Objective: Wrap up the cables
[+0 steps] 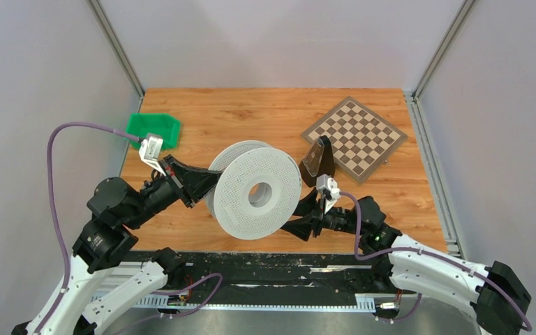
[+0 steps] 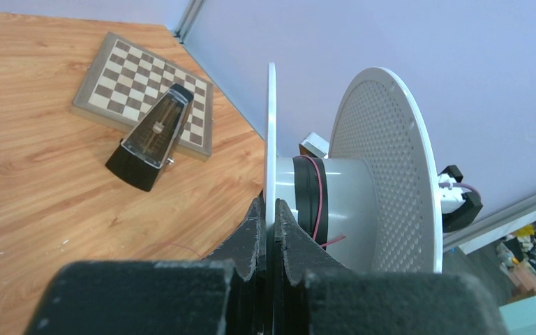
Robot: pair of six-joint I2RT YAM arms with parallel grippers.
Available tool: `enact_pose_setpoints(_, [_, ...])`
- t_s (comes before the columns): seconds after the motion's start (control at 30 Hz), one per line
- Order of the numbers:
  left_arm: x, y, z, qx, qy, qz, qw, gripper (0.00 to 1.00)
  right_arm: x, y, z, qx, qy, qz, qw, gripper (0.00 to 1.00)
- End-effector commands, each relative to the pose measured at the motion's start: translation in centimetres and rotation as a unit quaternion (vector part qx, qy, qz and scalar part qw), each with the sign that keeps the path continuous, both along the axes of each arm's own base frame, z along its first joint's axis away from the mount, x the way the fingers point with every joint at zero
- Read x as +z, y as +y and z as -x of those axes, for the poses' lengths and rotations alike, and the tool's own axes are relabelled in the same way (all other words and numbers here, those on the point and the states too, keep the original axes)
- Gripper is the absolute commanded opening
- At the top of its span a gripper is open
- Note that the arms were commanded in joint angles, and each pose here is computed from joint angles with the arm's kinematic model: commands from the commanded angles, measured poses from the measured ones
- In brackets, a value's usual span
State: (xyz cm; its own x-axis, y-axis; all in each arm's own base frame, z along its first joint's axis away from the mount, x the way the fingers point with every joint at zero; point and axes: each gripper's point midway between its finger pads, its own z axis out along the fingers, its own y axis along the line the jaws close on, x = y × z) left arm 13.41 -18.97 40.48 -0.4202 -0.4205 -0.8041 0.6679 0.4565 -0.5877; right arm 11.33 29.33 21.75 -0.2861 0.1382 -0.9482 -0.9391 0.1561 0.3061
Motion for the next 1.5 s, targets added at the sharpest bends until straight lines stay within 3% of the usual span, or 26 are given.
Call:
enact_pose_setpoints(0.0, [4.2,0.4,0.4,0.004,-0.031,0.075,0.997,0.0,3.3,0.4,-0.1,-0.002,-0.102,-0.047,0.994,0.53])
enact_pose_setpoints(0.2, [5.6,0.5,0.5,0.003,-0.034,0.095,0.995,0.0,3.2,1.0,-1.3,-0.016,-0.147,-0.034,0.988,0.57])
enact_pose_setpoints(0.43, [6.8,0.4,0.1,0.005,-0.019,0.127,0.992,0.0,1.9,2.7,-1.4,0.014,-0.144,-0.027,0.989,0.57])
enact_pose_setpoints(0.8, [7.1,3.2,-3.0,0.114,0.037,0.216,0.969,0.0,-3.4,5.7,-0.6,0.042,-0.068,-0.008,0.997,0.43])
enact_pose_setpoints(1.13, [8.2,6.8,-5.3,0.218,0.064,0.287,0.931,0.0,-5.2,8.7,3.1,0.033,0.001,0.006,0.999,0.12])
enact_pose_setpoints(1.47, [8.2,10.5,-6.2,0.303,0.047,0.321,0.896,0.0,-4.2,11.3,6.2,0.053,0.016,0.031,0.998,0.08])
